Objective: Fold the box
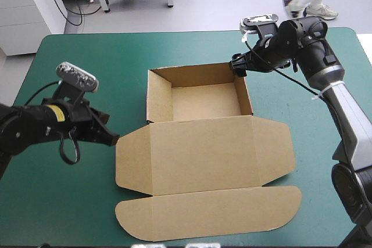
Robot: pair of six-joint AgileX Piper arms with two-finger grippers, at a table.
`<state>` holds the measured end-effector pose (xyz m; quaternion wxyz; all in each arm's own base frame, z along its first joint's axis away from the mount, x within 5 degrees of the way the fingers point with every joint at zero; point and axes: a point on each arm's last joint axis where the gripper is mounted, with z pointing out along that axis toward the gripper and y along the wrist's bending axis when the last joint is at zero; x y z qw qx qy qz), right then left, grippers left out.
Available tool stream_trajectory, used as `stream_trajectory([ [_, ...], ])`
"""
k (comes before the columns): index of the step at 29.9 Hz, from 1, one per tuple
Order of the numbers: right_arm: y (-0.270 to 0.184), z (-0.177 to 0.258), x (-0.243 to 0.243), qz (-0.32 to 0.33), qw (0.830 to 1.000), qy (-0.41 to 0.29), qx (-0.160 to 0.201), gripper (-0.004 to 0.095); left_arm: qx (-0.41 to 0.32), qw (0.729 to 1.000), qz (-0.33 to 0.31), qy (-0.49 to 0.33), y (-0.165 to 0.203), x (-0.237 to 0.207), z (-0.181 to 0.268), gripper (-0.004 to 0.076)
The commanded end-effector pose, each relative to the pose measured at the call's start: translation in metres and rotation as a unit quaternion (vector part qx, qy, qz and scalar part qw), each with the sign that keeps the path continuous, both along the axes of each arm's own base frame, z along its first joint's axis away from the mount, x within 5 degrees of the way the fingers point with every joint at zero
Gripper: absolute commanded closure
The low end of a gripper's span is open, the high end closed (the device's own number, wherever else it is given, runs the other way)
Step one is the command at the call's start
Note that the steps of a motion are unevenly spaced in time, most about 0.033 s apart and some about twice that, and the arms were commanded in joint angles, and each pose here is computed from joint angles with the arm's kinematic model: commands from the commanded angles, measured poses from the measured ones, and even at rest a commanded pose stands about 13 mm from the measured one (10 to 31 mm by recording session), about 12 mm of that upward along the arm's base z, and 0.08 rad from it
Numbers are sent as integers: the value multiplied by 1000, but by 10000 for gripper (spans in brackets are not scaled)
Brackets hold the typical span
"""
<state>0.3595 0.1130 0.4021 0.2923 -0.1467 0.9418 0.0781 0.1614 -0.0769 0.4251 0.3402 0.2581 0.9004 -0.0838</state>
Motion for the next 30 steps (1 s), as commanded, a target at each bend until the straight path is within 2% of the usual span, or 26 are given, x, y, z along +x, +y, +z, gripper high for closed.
stream_trajectory([
  [1,-2,19,-5,5,999,-43,8,70,-24,999,3,-30,8,-21,-9,731],
  [12,8,-29,29,6,1000,5,-7,70,-19,1000,18,7,22,-53,-98,731],
  [17,14,-61,50,17,999,23,-21,70,-13,1000,19,21,24,-56,-110,731],
  [21,18,-82,61,19,998,44,-28,109,-14,1000,19,19,24,-56,-109,731],
  [23,18,-89,64,19,998,50,-31,166,-14,1000,19,19,24,-56,-109,731],
  [25,19,-92,65,19,998,52,-31,279,-14,1000,19,19,24,-56,-109,731],
  [30,18,-96,68,18,998,53,-41,681,-14,1000,19,19,24,-56,-109,731],
])
